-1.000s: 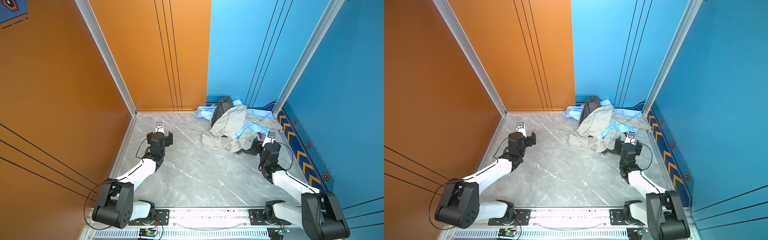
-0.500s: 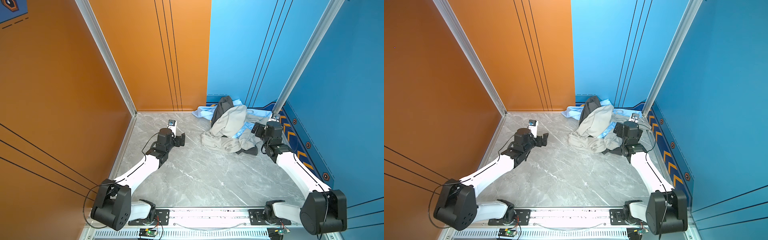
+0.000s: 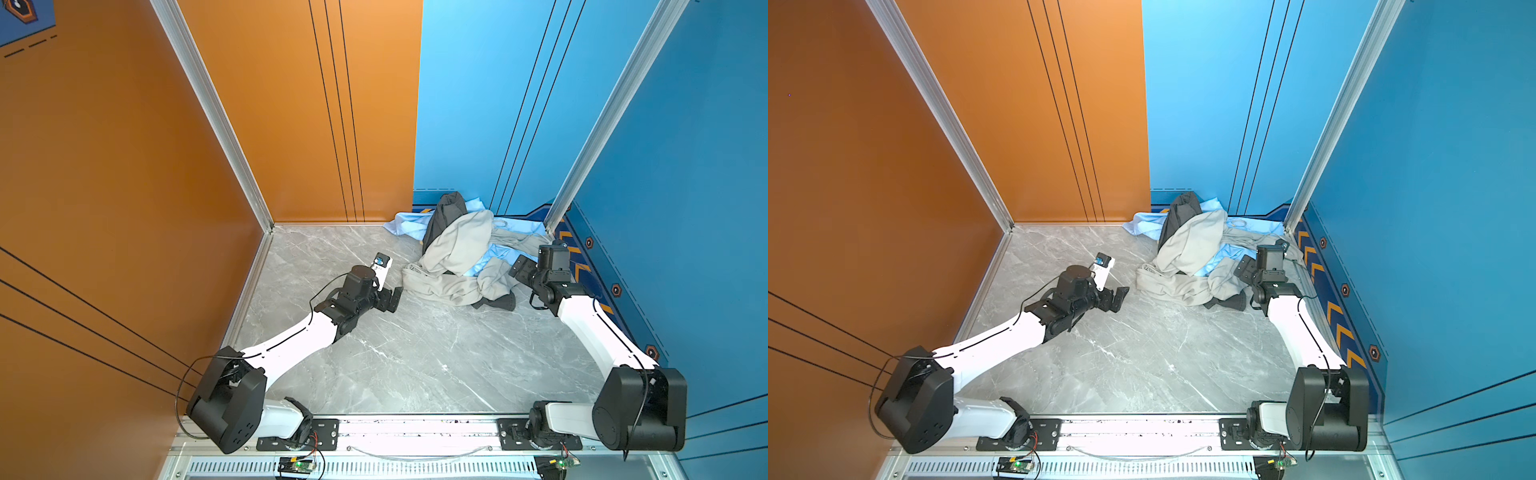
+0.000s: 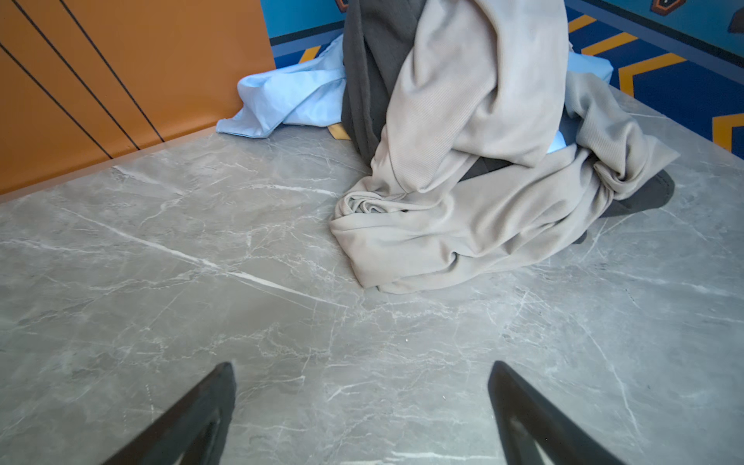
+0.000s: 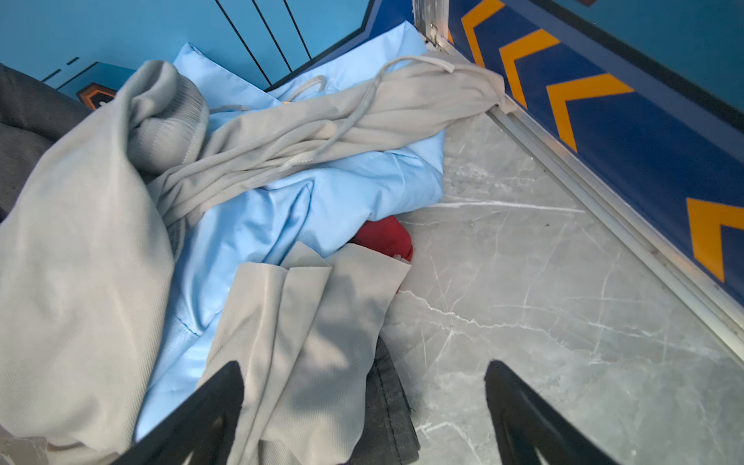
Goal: Pick out a specific cloth from the pile
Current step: 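Reach the right gripper toward the red cloth while the left gripper advances, then lower the right gripper into the pile and close on the red sweatshirt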
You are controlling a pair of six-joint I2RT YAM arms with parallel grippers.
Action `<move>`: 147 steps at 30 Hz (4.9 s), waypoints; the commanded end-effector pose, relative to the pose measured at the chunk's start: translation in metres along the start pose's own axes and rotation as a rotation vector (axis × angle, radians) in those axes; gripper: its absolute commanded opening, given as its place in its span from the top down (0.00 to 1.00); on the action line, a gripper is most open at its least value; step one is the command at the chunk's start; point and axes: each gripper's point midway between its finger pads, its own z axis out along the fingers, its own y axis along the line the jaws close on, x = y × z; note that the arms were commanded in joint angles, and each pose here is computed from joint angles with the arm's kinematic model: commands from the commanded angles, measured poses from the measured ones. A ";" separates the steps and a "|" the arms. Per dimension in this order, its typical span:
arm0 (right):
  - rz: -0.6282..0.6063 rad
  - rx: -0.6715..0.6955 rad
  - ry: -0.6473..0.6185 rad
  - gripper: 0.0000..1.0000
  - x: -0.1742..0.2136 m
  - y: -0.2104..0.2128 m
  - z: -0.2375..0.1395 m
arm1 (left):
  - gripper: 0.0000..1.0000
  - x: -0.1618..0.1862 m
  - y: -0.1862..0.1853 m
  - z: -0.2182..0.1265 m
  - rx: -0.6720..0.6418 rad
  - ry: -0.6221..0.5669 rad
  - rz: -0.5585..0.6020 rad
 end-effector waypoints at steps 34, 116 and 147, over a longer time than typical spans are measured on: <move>0.305 -0.257 0.174 0.59 0.002 -0.043 0.118 | 0.01 0.000 -0.053 0.007 0.213 0.027 0.013; 0.091 -0.237 0.381 0.46 0.023 -0.023 0.182 | 0.03 -0.023 -0.091 -0.017 0.374 -0.063 0.119; 0.078 -0.234 0.312 1.00 -0.012 -0.015 0.150 | 0.03 -0.026 -0.088 -0.019 0.366 -0.070 0.109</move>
